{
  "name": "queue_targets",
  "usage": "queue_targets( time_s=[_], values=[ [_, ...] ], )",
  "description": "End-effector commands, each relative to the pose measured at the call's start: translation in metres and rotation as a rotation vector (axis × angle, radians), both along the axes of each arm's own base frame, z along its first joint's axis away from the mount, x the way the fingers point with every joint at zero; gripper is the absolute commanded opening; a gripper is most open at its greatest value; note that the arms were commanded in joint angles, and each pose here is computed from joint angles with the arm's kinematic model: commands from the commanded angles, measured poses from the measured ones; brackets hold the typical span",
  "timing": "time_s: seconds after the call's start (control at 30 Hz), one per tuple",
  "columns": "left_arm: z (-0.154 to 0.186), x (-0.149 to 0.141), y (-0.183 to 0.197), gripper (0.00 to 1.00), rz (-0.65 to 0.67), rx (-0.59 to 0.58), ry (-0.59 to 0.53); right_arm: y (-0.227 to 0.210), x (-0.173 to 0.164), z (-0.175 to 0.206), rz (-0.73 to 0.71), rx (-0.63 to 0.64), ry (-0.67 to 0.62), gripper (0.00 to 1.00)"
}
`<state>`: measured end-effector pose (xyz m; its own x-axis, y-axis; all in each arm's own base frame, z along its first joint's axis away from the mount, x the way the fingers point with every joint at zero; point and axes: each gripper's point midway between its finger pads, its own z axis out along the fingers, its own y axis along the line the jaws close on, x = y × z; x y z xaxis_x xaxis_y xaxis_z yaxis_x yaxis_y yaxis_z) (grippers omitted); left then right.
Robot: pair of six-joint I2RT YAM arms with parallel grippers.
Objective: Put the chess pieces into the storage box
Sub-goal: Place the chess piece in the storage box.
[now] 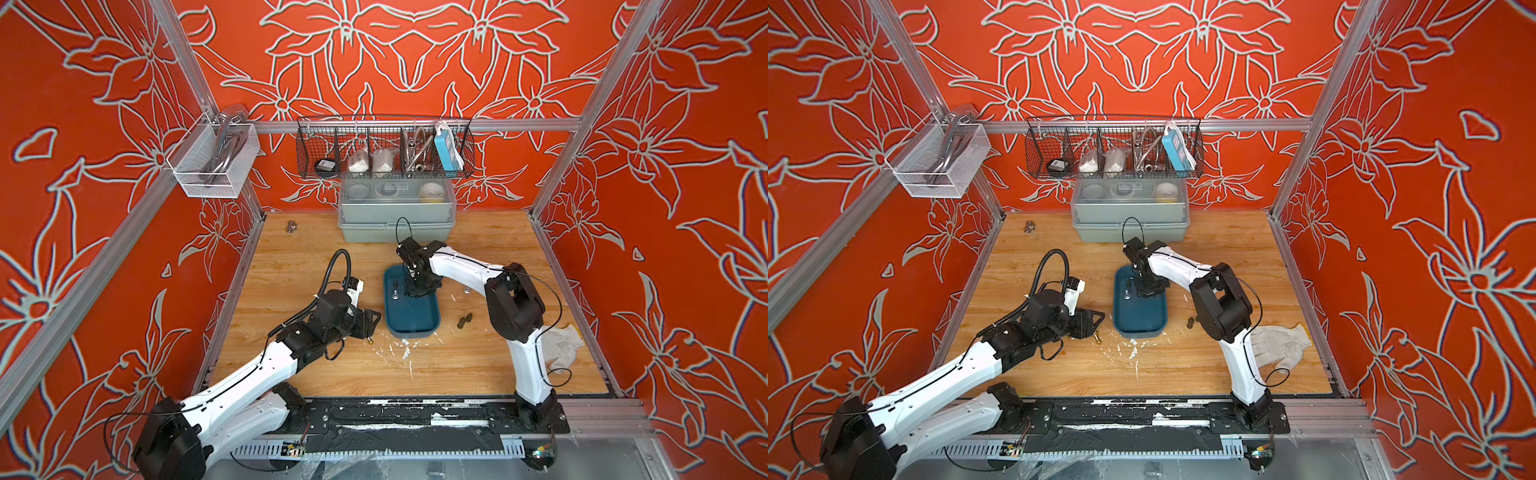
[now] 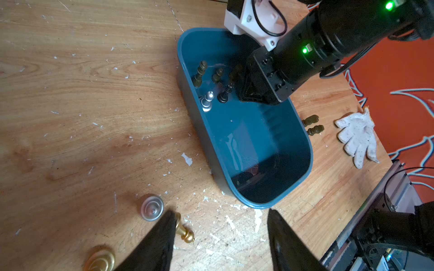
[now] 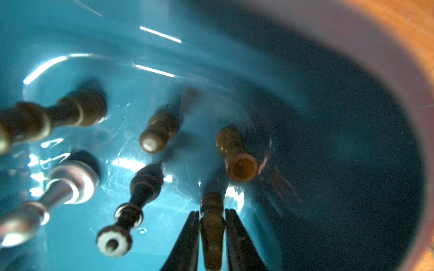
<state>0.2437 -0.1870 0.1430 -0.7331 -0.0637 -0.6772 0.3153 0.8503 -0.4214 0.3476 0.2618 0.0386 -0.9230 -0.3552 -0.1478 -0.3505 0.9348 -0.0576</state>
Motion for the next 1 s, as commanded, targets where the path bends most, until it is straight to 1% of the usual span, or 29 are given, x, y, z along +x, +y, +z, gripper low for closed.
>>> queue_targets(
  time_s=[0.0, 0.07, 0.23, 0.3, 0.37, 0.5, 0.6, 0.67, 0.7, 0.77, 0.87, 0.97],
  values=[
    [-0.002, 0.0, 0.005, 0.62, 0.016, 0.01, -0.005, 0.003, 0.004, 0.006, 0.001, -0.001, -0.024, 0.26],
    [-0.001, 0.001, 0.005, 0.62, 0.017, 0.011, -0.005, 0.005, 0.006, 0.006, 0.003, 0.002, -0.028, 0.28],
    [0.0, 0.001, 0.007, 0.62, 0.027, 0.015, -0.005, 0.003, 0.007, 0.009, 0.004, -0.006, -0.035, 0.38],
    [0.002, 0.002, 0.01, 0.62, 0.045, 0.019, 0.003, 0.003, 0.007, 0.014, 0.006, -0.002, -0.044, 0.4],
    [0.002, 0.005, 0.022, 0.61, 0.114, 0.027, 0.062, 0.002, 0.007, 0.022, 0.007, 0.003, -0.056, 0.41],
    [0.009, 0.008, 0.039, 0.61, 0.174, 0.018, 0.142, 0.0, 0.004, 0.042, 0.01, 0.028, -0.087, 0.44],
    [0.012, 0.008, 0.053, 0.61, 0.213, 0.065, 0.186, 0.0, -0.001, 0.059, 0.024, 0.062, -0.112, 0.46],
    [0.013, 0.006, 0.062, 0.61, 0.238, 0.114, 0.218, 0.001, -0.006, 0.072, 0.041, 0.096, -0.127, 0.47],
    [0.005, 0.007, 0.065, 0.61, 0.246, 0.153, 0.259, 0.001, -0.008, 0.078, 0.044, 0.108, -0.138, 0.48],
    [-0.001, 0.005, 0.07, 0.61, 0.257, 0.195, 0.304, 0.002, -0.014, 0.091, 0.061, 0.145, -0.163, 0.48],
    [-0.008, 0.004, 0.071, 0.6, 0.254, 0.217, 0.35, 0.004, -0.021, 0.115, 0.087, 0.24, -0.234, 0.5],
    [-0.01, 0.005, 0.068, 0.59, 0.249, 0.213, 0.366, 0.003, -0.03, 0.144, 0.116, 0.36, -0.361, 0.54]
  ],
)
